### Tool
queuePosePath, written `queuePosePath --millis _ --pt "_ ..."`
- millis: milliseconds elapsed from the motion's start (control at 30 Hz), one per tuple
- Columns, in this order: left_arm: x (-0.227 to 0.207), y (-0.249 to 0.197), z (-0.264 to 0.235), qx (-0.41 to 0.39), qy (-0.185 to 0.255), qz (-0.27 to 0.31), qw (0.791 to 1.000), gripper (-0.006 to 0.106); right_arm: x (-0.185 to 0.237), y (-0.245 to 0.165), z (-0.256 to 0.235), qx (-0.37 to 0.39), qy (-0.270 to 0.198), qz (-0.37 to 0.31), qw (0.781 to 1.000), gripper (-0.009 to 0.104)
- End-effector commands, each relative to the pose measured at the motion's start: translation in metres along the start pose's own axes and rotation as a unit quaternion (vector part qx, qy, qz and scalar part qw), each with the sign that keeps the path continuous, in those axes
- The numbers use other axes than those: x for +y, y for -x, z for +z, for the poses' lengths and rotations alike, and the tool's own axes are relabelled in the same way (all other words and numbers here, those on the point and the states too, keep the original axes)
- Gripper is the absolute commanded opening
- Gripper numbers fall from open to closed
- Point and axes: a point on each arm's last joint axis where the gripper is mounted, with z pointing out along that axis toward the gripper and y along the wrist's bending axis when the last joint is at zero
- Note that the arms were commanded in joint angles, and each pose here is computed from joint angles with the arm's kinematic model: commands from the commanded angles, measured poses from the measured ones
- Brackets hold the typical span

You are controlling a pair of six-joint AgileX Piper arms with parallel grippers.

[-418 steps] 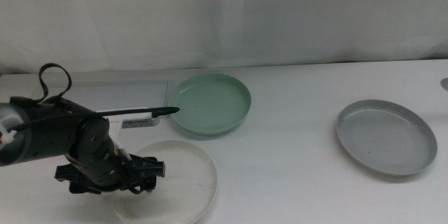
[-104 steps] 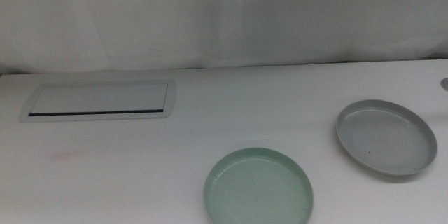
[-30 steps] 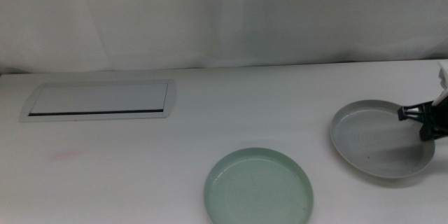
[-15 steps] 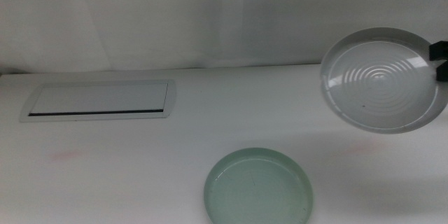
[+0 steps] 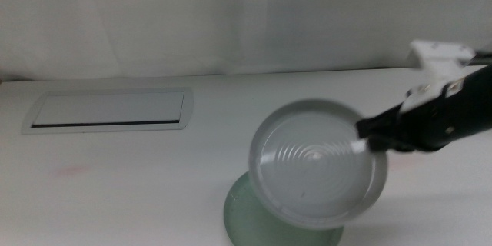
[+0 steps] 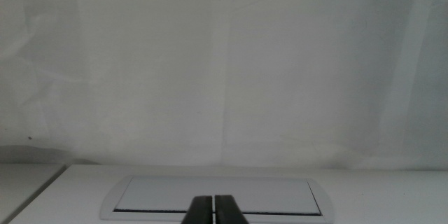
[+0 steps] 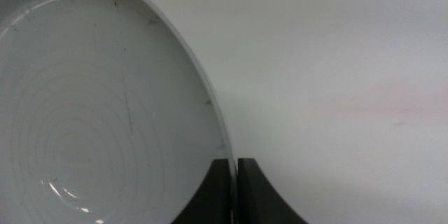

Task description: Stack the three bowls on top of each other.

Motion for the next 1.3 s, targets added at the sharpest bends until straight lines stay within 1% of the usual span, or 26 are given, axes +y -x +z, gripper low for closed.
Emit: queuePosePath --millis 0,33,167,367,500,767,800,833,900,967,1067,1167,1200,1267 --pt "0.0 -0.011 0.0 0.001 -0.003 -0.009 1.0 -0.003 0.01 -0.007 0.019 0.007 0.005 -0.003 1.0 -0.002" --pt "0.0 -0.011 0.0 0.001 -0.003 -0.009 1.0 -0.003 0.015 -0.01 0.028 0.015 0.008 -0.012 1.0 -0.002" --pt "0.0 -0.011 0.0 0.001 -0.003 -0.009 1.0 -0.003 0.024 -0.014 0.061 0.036 0.007 -0.011 0.999 -0.002" --pt "0.0 -0.011 0.0 0.001 -0.003 -0.009 1.0 -0.003 0.017 -0.024 0.095 0.084 -0.006 0.0 0.996 -0.002" --pt "0.0 -0.011 0.0 0.001 -0.003 -0.009 1.0 -0.003 0.018 -0.028 0.105 0.101 -0.008 -0.003 0.995 -0.002" --pt "0.0 -0.011 0.0 0.001 -0.003 -0.009 1.0 -0.003 0.023 -0.03 0.107 0.099 -0.006 -0.012 0.995 -0.002" --pt "0.0 -0.011 0.0 0.001 -0.003 -0.009 1.0 -0.003 0.025 -0.023 0.104 0.091 -0.004 -0.018 0.996 0.016" --pt "0.0 -0.011 0.0 0.001 -0.003 -0.009 1.0 -0.003 0.026 -0.02 0.102 0.088 -0.003 -0.022 0.996 0.027" --pt "0.0 -0.011 0.0 0.001 -0.003 -0.009 1.0 -0.003 0.029 -0.013 0.097 0.079 -0.001 -0.028 0.996 0.058" --pt "0.0 -0.011 0.0 -0.001 -0.004 -0.009 1.0 -0.003 0.032 -0.004 0.09 0.069 -0.001 -0.042 0.997 0.102" --pt "0.0 -0.011 0.0 0.0 -0.003 -0.009 1.0 -0.003 0.035 0.007 0.078 0.06 -0.007 -0.071 0.996 0.103" --pt "0.0 -0.011 0.0 0.0 -0.003 -0.009 1.0 -0.003 0.036 0.023 0.059 0.045 -0.031 -0.118 0.991 0.103" --pt "0.0 -0.011 0.0 0.0 -0.003 -0.009 1.0 -0.003 0.036 0.027 0.053 0.041 -0.04 -0.131 0.99 0.103" --pt "0.0 -0.011 0.0 0.0 -0.003 -0.009 1.0 -0.003 0.028 0.044 0.034 0.013 -0.076 -0.128 0.989 0.103"
